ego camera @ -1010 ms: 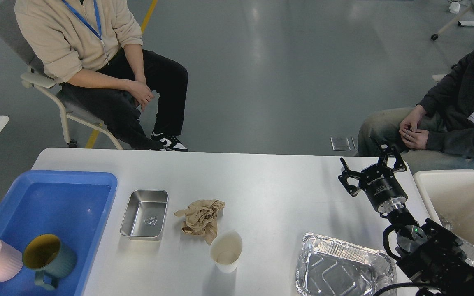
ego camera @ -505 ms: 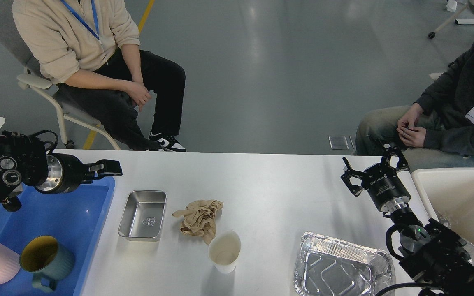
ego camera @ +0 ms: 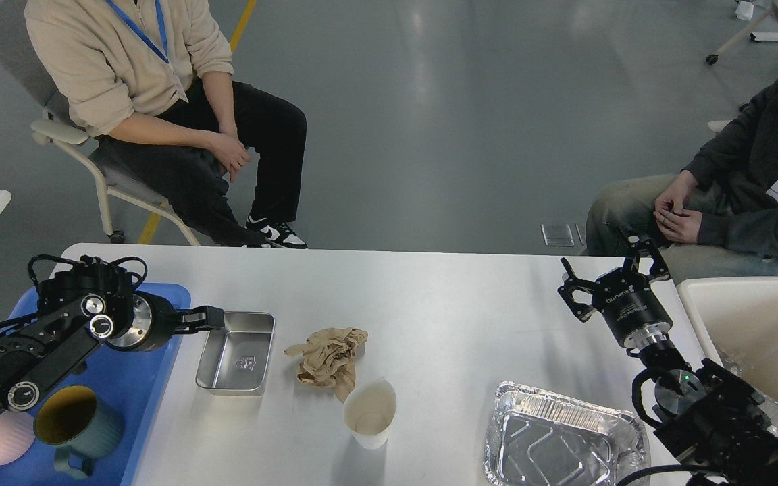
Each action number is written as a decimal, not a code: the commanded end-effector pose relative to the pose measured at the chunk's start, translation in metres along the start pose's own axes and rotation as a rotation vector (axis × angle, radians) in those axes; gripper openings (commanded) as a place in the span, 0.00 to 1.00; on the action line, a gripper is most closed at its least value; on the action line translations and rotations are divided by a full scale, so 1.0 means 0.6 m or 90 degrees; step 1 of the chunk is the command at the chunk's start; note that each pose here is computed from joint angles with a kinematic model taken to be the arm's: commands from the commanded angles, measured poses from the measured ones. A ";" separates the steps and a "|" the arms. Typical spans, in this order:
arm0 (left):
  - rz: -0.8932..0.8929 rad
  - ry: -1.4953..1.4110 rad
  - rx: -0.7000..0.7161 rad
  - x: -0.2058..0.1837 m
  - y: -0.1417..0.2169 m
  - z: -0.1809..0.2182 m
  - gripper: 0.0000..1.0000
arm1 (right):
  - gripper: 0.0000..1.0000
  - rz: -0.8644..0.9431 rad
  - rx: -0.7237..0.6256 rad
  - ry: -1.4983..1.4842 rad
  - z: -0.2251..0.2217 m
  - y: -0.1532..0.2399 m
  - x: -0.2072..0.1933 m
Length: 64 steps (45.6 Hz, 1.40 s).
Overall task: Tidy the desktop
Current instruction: 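Reach the left gripper to the steel tray and grasp its edge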
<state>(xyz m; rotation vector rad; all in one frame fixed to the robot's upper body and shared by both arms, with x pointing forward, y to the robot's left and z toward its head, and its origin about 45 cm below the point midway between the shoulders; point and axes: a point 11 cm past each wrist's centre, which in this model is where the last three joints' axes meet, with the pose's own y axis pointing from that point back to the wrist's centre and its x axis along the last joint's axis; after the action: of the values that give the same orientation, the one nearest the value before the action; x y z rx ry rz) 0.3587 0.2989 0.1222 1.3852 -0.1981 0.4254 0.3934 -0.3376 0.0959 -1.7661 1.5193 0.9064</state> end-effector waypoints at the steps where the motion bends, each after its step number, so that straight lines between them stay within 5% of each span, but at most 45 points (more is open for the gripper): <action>1: -0.007 -0.019 0.007 -0.014 -0.020 0.014 0.80 | 1.00 0.002 0.001 0.002 -0.003 0.002 0.002; 29: 0.012 -0.103 0.061 -0.043 -0.062 0.007 0.57 | 1.00 0.007 0.003 0.008 -0.011 0.008 0.009; 64: 0.024 -0.084 0.049 -0.049 -0.079 0.010 0.56 | 1.00 0.009 0.004 0.008 -0.012 0.010 0.011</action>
<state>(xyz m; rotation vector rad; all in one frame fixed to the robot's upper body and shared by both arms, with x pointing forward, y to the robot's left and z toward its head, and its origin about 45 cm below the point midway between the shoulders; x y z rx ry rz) 0.3512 0.2811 0.0683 1.4795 -0.3210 0.3714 0.3888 -0.3483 0.0941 -1.7619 1.5426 0.8989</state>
